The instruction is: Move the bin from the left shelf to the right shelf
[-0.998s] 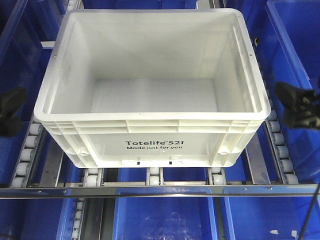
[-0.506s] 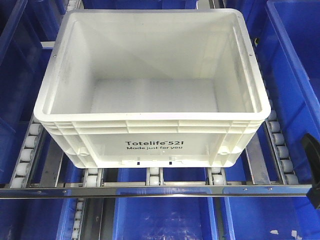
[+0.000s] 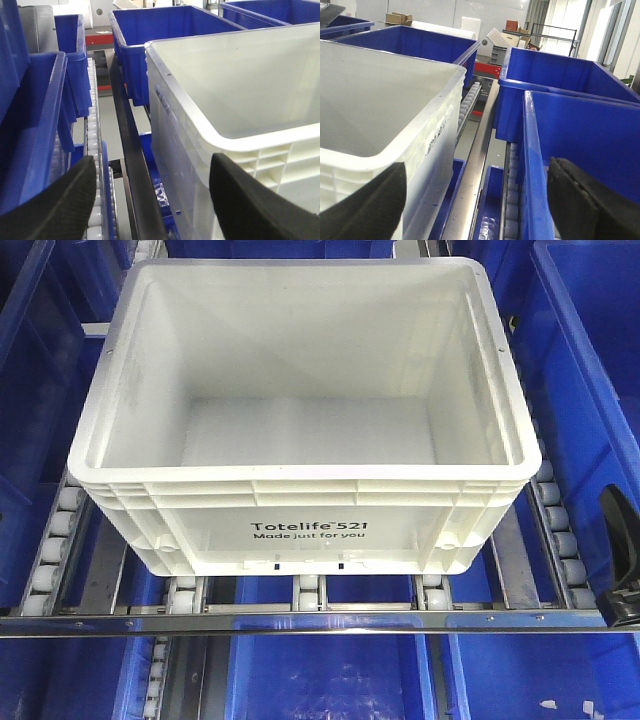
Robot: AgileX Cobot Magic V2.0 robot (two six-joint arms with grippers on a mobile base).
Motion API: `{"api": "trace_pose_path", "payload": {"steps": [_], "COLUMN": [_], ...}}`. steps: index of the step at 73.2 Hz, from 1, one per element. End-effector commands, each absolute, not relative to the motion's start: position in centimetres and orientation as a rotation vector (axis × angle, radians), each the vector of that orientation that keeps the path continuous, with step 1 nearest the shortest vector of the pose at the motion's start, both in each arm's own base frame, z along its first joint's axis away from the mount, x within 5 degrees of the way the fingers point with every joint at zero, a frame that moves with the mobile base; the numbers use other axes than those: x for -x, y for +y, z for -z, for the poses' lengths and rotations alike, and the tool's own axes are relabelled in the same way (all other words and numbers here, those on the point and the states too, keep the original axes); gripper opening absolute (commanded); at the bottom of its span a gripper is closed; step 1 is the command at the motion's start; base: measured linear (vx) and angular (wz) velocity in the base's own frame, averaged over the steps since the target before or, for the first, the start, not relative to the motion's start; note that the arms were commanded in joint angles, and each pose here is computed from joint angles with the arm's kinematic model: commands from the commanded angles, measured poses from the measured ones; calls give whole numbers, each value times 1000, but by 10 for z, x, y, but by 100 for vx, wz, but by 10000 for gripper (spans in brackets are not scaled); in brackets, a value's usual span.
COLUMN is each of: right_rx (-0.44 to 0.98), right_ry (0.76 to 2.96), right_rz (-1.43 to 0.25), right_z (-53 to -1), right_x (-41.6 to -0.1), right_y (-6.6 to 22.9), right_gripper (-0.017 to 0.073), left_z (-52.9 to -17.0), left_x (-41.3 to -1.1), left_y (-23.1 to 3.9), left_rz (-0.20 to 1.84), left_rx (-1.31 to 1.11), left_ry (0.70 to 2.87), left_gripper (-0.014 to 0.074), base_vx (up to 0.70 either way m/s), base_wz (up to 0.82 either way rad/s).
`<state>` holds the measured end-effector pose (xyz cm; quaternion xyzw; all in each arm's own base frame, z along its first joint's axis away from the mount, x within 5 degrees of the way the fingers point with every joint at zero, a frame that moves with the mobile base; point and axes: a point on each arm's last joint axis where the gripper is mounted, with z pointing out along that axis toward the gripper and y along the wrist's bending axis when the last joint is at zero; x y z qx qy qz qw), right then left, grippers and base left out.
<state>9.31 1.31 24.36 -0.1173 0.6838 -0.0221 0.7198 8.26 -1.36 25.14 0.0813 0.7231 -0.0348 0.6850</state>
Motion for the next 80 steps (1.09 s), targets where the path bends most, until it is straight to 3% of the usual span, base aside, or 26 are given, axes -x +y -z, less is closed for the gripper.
{"api": "trace_pose_path", "payload": {"steps": [1,14,20,29,34,36,80], "right_rx": [244,243,243,244,244,244,241], "right_ry": [1417,1413,1413,1414,1414,1415,1423], "right_rz": [69,70,70,70,70,70,66], "right_z": [-259,-259,-259,-259,-259,-259,-258], "right_x": [-95,-95,-95,-95,-95,-95,-95], "right_y": [12,12,12,12,12,12,12], "right_gripper": [554,547,498,259,59,-17,-8], "left_z": [-268,-268,-268,-270,-271,-271,-272], "left_x": [-84,-84,-84,-84,-84,-84,-84], "left_y": [-13,-13,-13,-13,-13,-13,-13], "left_rz": [92,93,93,93,92,90,90], "left_rx": [-149,-149,-148,-146,-144,-145,-144], "left_ry": [1522,1521,1517,1505,1491,1485,1478], "left_gripper": [469,467,429,207,4,-10,-8], "base_vx": [0,0,0,0,0,0,0], "base_wz": [0,0,0,0,0,0,0]}}
